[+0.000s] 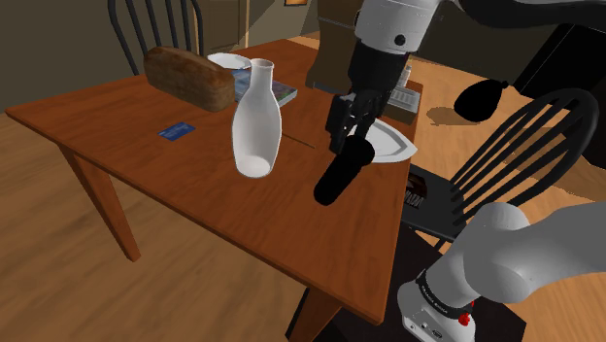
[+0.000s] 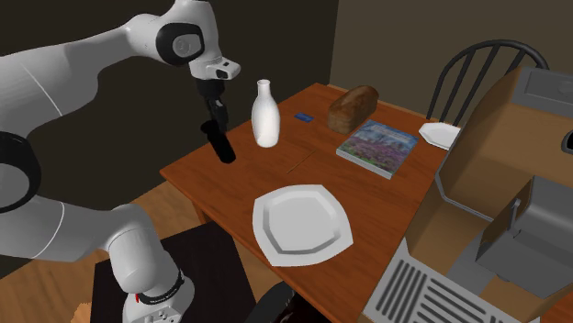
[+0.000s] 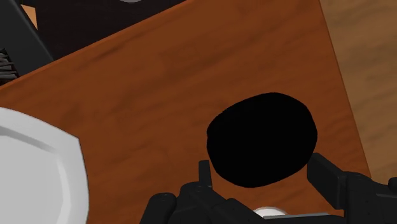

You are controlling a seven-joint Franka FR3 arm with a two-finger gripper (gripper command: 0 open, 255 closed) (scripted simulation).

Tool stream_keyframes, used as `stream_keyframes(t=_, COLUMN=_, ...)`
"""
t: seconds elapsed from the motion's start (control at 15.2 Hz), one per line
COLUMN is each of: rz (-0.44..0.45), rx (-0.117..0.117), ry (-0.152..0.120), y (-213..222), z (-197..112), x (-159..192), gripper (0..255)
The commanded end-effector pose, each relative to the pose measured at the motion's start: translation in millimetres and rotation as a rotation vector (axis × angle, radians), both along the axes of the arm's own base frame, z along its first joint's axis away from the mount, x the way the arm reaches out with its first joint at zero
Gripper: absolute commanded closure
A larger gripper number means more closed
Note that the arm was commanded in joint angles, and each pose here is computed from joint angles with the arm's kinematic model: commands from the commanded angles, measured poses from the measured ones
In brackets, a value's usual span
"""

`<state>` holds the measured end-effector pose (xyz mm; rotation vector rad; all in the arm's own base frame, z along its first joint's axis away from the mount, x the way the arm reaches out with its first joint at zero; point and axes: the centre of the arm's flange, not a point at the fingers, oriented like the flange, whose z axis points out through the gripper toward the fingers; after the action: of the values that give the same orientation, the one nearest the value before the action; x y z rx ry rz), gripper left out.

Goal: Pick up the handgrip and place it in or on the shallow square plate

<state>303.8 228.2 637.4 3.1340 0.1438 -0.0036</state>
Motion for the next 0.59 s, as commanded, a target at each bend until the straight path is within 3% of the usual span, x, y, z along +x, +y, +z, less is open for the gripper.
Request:
stream_keyframes(t=0.0, rz=0.0, rx=0.0, ry=0.0, y=0, z=11, x=0, gripper=255)
stream_keyframes(t=0.53, rz=0.0, rx=0.0, ry=0.0, y=0, z=53, x=0, gripper=255)
